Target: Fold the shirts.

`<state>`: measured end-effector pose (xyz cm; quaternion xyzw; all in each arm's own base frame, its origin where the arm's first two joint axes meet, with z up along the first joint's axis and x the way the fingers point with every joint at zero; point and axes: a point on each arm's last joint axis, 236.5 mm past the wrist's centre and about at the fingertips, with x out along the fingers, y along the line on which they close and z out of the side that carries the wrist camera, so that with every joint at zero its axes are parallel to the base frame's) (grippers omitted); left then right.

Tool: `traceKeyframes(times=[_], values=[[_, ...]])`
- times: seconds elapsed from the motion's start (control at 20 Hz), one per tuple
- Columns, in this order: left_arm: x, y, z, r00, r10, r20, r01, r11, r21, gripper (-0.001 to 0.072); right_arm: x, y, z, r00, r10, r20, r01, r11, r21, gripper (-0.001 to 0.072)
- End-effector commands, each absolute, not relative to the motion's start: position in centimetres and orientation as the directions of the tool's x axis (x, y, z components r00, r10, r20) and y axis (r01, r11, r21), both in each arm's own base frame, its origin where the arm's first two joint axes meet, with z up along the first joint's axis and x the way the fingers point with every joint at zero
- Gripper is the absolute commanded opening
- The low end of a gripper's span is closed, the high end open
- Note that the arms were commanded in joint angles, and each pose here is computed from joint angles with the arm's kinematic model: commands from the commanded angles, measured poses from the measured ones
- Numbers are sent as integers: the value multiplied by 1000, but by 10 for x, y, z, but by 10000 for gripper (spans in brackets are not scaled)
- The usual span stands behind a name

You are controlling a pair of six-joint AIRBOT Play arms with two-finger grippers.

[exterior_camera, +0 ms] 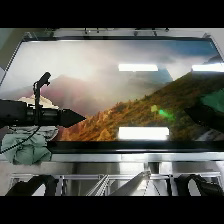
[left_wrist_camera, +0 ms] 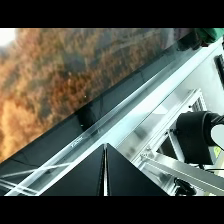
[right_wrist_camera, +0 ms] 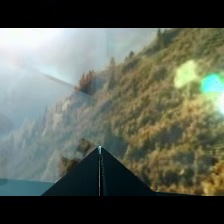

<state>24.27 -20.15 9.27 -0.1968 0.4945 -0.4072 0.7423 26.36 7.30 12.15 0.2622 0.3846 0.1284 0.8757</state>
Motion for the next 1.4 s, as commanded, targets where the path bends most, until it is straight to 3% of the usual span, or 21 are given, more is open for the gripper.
traceKeyframes(times=[0.0, 0.2, 0.25, 0.3, 0.35, 0.4, 0.5, 0.65, 0.75, 0.85, 1.05, 1.35], values=[[243, -201, 93, 183, -799, -573, 410, 592, -694, 13, 263, 73, 121, 671, 428, -606, -24, 829, 558, 18], [243, -201, 93, 181, -799, -574, 410, 591, -695, 15, 263, 73, 121, 671, 428, -606, -24, 829, 558, 19], [243, -201, 93, 181, -799, -574, 410, 591, -695, 47, 263, 73, 121, 671, 428, -606, -25, 829, 558, 19], [244, -201, 93, 184, -799, -573, 410, 592, -694, 324, 263, 73, 121, 671, 428, -606, -24, 829, 558, 18], [245, -201, 94, 191, -798, -572, 410, 594, -692, 556, 263, 73, 121, 671, 428, -606, -24, 829, 558, 19], [252, -196, 98, 214, -790, -574, 411, 606, -681, 709, 263, 73, 121, 670, 428, -606, -24, 829, 558, 18], [281, -161, 105, 297, -712, -636, 352, 701, -620, 712, 264, 75, 122, 671, 433, -602, -26, 825, 564, 19], [341, -35, 108, 481, -398, -781, 38, 900, -435, 712, 265, 79, 128, 677, 454, -580, -36, 807, 589, 19], [354, 61, 104, 502, -172, -848, -139, 951, -275, 712, 271, 77, 131, 696, 446, -563, -34, 804, 594, 18], [344, 139, 83, 429, -17, -903, -293, 943, -157, 713, 275, 75, 129, 698, 440, -565, -29, 805, 592, 19], [308, 205, 20, 257, -47, -965, -480, 861, -169, 712, 282, 73, 116, 671, 446, -592, -19, 809, 588, 25], [327, 203, -52, 162, -126, -979, -476, 859, -189, 713, 301, 66, 74, 585, 462, -666, 81, 784, 615, 24]])
